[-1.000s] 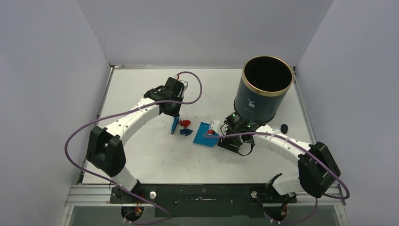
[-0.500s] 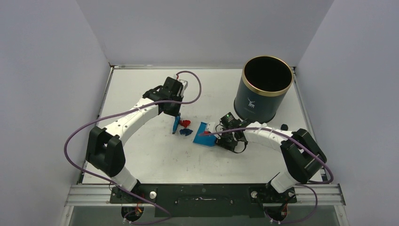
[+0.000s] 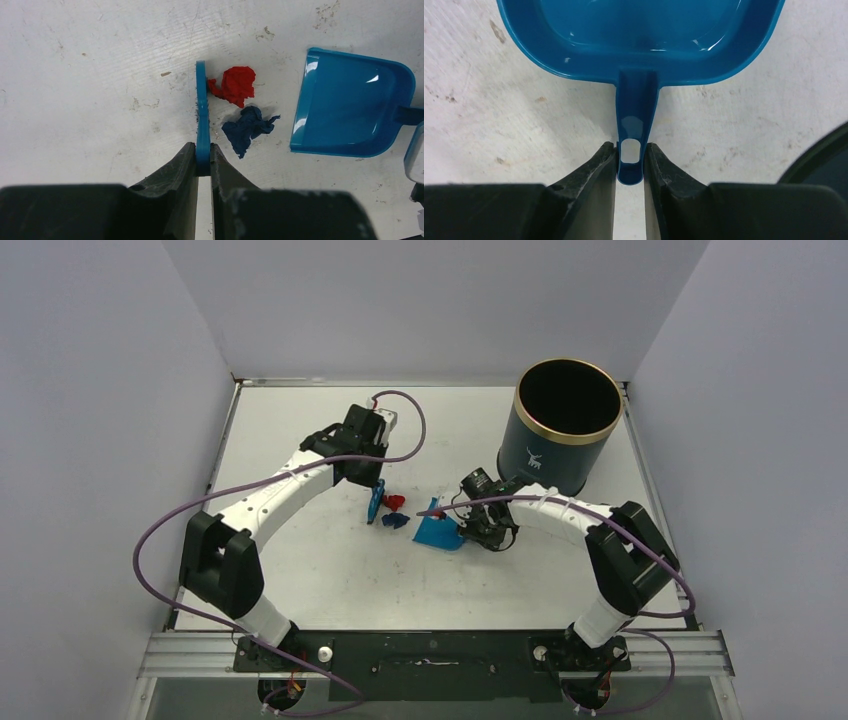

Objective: Sweep away the paper scraps from the table

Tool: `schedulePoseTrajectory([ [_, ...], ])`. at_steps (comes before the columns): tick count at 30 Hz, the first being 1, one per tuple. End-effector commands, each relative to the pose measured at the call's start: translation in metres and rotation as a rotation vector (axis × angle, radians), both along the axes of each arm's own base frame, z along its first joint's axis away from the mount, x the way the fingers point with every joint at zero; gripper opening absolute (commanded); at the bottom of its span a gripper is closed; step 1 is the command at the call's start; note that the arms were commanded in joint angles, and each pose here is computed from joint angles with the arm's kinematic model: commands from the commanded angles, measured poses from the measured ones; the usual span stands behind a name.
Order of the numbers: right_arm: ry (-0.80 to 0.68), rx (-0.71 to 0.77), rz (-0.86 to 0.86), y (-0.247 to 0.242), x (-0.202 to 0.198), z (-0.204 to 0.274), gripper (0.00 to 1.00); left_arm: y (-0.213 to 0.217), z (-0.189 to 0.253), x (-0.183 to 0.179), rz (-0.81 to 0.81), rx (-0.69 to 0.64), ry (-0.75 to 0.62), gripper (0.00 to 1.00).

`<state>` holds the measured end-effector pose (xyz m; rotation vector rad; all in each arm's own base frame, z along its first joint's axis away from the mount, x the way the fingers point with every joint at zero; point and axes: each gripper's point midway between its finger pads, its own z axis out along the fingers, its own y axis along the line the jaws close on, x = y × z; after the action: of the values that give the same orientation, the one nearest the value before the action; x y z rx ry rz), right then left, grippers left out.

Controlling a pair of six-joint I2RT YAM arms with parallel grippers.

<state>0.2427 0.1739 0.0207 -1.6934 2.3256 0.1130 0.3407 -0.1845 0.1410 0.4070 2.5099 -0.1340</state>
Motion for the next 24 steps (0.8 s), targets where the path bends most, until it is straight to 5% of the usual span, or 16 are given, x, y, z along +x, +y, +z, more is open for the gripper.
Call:
schedulePoseTrajectory([
  [1, 0.004, -0.11, 0.01, -0.012, -0.002, 0.025, 0.05, 0.003, 0.007, -0.001, -0.006, -0.013, -0.019, 0.0],
  [12, 0.051, -0.28, 0.016, -0.013, -0.013, 0.021, 0.05, -0.01, -0.011, -0.006, -0.02, -0.085, 0.057, 0.0],
  [24, 0.086, -0.231, 0.016, 0.01, -0.006, 0.017, 0.05, -0.092, 0.006, -0.043, -0.225, -0.485, 0.229, 0.0],
])
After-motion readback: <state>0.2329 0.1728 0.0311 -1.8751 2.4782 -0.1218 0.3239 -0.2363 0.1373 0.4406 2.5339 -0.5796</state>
